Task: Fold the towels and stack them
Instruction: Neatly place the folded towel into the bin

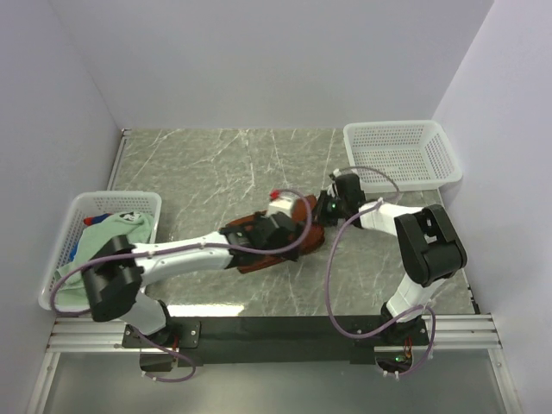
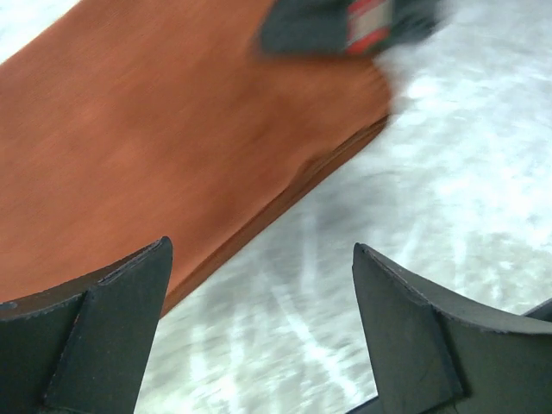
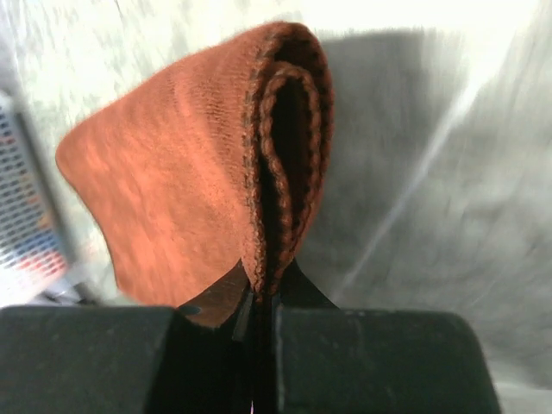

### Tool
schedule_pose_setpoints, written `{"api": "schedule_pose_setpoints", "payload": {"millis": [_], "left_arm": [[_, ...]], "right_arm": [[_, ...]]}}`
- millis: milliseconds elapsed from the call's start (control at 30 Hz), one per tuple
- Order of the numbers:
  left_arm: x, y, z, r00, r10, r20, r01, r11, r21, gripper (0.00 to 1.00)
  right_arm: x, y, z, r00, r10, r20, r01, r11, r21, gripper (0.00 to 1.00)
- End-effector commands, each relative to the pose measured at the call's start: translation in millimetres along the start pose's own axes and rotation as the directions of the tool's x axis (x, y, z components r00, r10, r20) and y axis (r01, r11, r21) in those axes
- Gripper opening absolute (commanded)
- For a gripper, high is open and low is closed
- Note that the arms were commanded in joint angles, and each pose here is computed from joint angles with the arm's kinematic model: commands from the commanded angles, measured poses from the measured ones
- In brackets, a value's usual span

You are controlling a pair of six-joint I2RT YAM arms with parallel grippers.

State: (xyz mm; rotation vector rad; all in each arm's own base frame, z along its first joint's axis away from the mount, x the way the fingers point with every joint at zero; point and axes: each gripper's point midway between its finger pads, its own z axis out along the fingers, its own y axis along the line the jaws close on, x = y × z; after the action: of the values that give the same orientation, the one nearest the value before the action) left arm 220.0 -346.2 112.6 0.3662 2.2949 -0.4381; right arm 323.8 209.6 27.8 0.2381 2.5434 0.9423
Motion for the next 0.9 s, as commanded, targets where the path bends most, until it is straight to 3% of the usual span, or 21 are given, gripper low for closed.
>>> {"api": "schedule_pose_setpoints", "payload": {"millis": [0,133,333,467,633,700,867], "left_arm": [[-11.9,39.6,-16.3,0.993,-0.120,-0.011,0.120,0.993,-0.017,0.91],[-24.9,97.3,-35.4,0.985,-0.171,0.003,0.171,0.980,-0.100,0.96],[-87.9,161.1,-97.3,0.962,-0.197,0.188,0.238,0.945,-0.224,0.99],[-113.2,202.1,-130.4,0.942,-0.114,0.316,0.223,0.916,-0.333,0.99],[-84.8,228.9,-116.0,0.947,-0.090,0.308,0.222,0.877,-0.427,0.99],[-75.2,234.7,-106.6,0.955,-0.083,0.283,0.208,0.871,-0.444,0.99],[-76.9,238.4,-107.7,0.955,-0.083,0.285,0.212,0.862,-0.461,0.99]], "right_arm": [[-38.5,-13.2,-14.8,0.984,-0.172,0.047,0.161,0.971,0.175,0.00],[-82.0,-13.3,-28.5,0.956,-0.284,0.072,0.248,0.916,0.315,0.00],[-155.7,-7.1,-54.8,0.889,-0.453,0.069,0.360,0.783,0.507,0.00],[-190.0,-12.4,-73.6,0.858,-0.512,0.052,0.379,0.698,0.608,0.00],[-231.3,-12.3,-101.7,0.823,-0.564,0.065,0.360,0.607,0.708,0.00],[-245.2,-17.4,-117.0,0.798,-0.600,0.049,0.359,0.539,0.762,0.00],[-285.5,-19.7,-150.4,0.744,-0.662,0.093,0.305,0.460,0.834,0.00]]}}
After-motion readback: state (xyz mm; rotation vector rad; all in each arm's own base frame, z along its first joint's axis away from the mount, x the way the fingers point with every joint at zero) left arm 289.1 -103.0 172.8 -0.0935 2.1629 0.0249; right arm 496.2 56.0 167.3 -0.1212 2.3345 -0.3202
